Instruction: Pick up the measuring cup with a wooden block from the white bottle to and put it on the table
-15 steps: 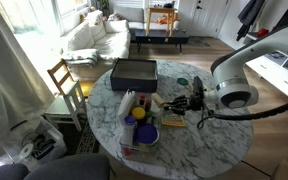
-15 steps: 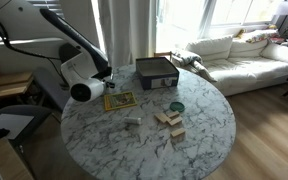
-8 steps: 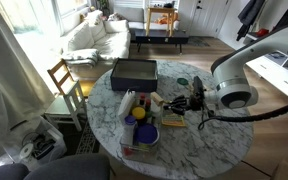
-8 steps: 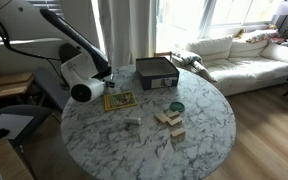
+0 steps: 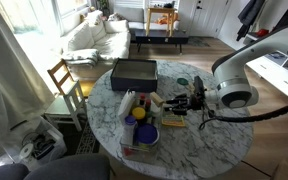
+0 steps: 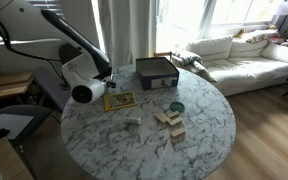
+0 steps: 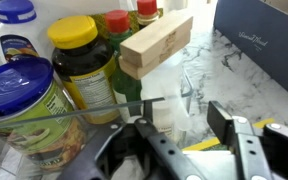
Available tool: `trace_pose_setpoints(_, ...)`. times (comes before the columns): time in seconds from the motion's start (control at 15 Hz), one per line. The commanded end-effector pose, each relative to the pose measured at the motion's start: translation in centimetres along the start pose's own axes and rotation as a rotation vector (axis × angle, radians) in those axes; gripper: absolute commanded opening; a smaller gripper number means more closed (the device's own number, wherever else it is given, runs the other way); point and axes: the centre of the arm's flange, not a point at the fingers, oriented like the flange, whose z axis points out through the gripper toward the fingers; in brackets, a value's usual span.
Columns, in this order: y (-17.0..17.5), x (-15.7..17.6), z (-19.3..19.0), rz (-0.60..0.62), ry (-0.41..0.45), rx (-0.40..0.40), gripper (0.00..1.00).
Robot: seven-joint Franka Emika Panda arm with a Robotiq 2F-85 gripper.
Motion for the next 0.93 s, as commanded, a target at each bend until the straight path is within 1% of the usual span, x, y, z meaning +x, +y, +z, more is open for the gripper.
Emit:
trace_pose_setpoints(0.0,-0.39,0.75,-0.23,-0.016,-0.030,0.011,0.85)
trace_pose_setpoints(0.07,-0.44,0.77,-0.25,-0.019,-0.033,0.012,0.74)
trace_pose_setpoints(0.13,-0.47,0.78,-0.28,-0.021,-0.036,0.011,0.60)
trace_pose_setpoints(0.33,-0.58,0.77,-0.33,-0.029,-0.048,0.006,0.38)
trace_pose_setpoints(0.4,-0.59,0.80,-0.33,-0.032,-0.050,0.003,0.28)
trace_pose_setpoints(0.47,-0.61,0.84,-0.31,-0.034,-0.053,0.001,0.22)
trace_pose_setpoints(0.53,-0.63,0.92,-0.29,-0.032,-0.054,-0.002,0.12)
trace_pose_setpoints(0.67,-0.63,1.10,-0.25,-0.030,-0.054,-0.005,0.07)
trace_pose_setpoints(0.8,-0.37,1.28,-0.14,-0.029,-0.062,-0.017,0.08)
trace_pose_setpoints(0.87,-0.21,1.34,-0.08,-0.030,-0.070,-0.024,0.05)
